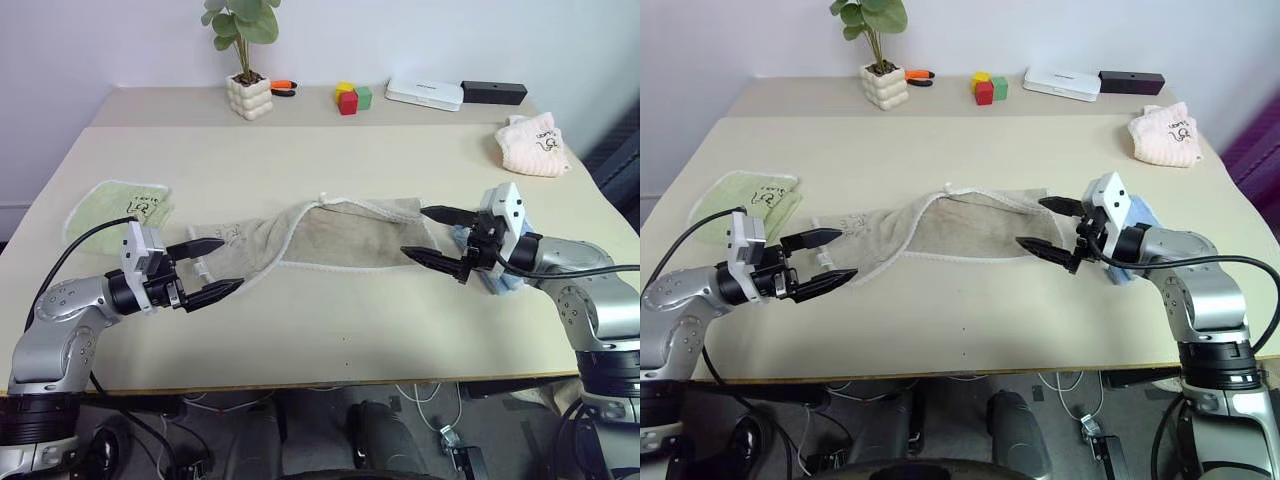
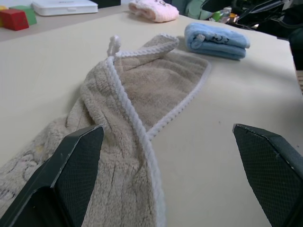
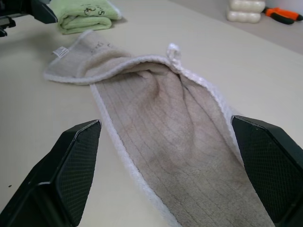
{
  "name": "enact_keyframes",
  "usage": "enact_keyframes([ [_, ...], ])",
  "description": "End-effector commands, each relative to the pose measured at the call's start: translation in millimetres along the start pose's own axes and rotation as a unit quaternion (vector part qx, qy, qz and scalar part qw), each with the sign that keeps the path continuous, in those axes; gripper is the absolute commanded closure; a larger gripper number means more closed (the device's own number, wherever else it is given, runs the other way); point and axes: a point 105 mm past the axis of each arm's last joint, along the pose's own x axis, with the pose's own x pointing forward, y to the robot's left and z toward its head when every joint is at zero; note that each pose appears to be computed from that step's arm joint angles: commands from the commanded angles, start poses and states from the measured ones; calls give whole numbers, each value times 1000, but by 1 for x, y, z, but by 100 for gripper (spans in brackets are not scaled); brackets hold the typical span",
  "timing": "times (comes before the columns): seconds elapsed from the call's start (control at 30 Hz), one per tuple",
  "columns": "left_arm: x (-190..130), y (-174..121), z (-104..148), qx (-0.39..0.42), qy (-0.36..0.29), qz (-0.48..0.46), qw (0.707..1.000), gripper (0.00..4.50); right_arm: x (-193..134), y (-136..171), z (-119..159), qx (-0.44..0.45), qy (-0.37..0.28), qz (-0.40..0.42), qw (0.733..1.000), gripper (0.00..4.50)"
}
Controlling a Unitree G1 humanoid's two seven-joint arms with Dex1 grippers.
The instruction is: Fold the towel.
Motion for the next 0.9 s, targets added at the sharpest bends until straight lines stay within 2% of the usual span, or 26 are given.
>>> enact_keyframes([
  [0.03, 2, -3, 7, 10, -10, -4, 1000, 3, 0, 1, 20, -28, -19, 2, 999, 0],
  [0.57, 6, 13, 13, 44, -7, -31, 999, 3, 28, 3, 31, -46, -71, -13, 996, 0],
  [0.73, -1, 13, 5, 90, 53, -54, 993, 3, 37, 11, 31, -46, -88, -1, 995, 0],
  [0.83, -6, 16, -14, 122, 116, -64, 984, 3, 45, 11, 35, -49, -105, -3, 993, 0],
  [0.9, -4, 18, -27, 108, 139, -64, 982, 3, 50, 12, 35, -52, -113, -8, 992, 0],
])
